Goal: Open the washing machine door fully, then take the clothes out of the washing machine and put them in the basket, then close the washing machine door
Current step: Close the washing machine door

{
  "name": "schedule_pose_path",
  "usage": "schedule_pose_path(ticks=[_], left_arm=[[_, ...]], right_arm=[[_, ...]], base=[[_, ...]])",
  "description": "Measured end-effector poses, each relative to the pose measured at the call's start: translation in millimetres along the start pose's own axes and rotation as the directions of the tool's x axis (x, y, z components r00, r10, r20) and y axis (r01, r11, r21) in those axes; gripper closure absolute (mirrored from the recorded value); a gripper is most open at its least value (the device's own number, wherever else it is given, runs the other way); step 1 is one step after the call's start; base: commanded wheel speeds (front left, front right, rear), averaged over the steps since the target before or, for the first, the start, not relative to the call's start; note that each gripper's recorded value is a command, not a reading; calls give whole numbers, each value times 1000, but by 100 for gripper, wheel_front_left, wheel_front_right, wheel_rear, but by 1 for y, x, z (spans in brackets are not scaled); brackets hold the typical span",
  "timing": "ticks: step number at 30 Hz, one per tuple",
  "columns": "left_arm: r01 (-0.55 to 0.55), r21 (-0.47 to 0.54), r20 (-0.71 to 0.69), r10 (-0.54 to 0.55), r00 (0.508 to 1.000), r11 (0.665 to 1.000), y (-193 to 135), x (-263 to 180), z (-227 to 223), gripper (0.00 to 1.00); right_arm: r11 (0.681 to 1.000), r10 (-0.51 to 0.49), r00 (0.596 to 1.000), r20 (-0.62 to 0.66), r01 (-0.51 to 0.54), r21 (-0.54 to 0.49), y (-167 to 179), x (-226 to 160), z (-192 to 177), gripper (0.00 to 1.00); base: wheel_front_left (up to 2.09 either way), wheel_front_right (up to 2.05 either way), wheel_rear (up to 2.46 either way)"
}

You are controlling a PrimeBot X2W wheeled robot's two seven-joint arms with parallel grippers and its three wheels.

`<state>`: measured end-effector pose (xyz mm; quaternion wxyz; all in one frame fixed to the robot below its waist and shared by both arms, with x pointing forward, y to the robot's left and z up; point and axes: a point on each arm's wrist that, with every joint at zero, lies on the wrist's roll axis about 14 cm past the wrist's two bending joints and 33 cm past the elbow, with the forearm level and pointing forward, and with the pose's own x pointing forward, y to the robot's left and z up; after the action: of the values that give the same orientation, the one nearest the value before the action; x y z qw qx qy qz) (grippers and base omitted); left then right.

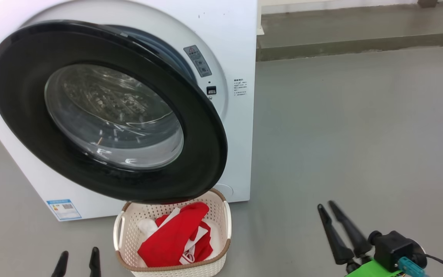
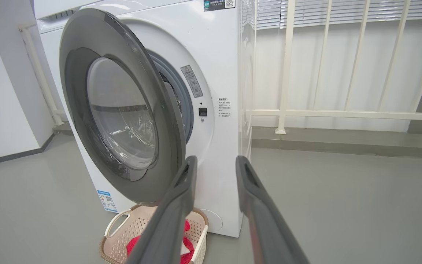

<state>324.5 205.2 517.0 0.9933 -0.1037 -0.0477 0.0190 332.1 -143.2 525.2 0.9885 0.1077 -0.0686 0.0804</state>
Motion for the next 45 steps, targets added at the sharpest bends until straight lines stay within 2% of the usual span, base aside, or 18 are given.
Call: schedule_pose_path(ticks=[1, 8, 15, 22, 28, 33, 45], left_arm=[[0, 1, -2, 0, 1000, 1000, 0, 0, -1, 0], [4, 30, -15, -3, 1000, 1000, -1, -2, -5, 0], [-34, 66, -18, 35, 999, 997, 8, -4, -6, 0], [-36, 82, -14, 37, 999, 996, 6, 6, -4, 0], [-20, 80, -18, 21, 1000, 997, -2, 21, -6, 0], [-20, 75, -24, 21, 999, 997, -4, 31, -10, 0], [-40, 65, -51, 43, 998, 997, 1, 44, -21, 0]], right_arm=[[1000, 5, 1000, -6, -5, 1, 1, 1, -2, 100], [996, 86, 995, -58, -85, 18, 25, 16, -18, 100], [975, 220, 968, -124, -218, 31, 63, 45, -36, 100], [941, 335, 931, -149, -337, 9, 95, 80, -40, 100], [898, 429, 890, -154, -438, -32, 121, 113, -37, 100], [876, 466, 869, -164, -480, -52, 131, 136, -40, 100], [866, 482, 861, -162, -496, -60, 134, 192, -48, 100]], base=[[0, 0, 0], [0, 0, 0], [0, 0, 0], [0, 0, 0], [0, 0, 0], [0, 0, 0], [0, 0, 0]])
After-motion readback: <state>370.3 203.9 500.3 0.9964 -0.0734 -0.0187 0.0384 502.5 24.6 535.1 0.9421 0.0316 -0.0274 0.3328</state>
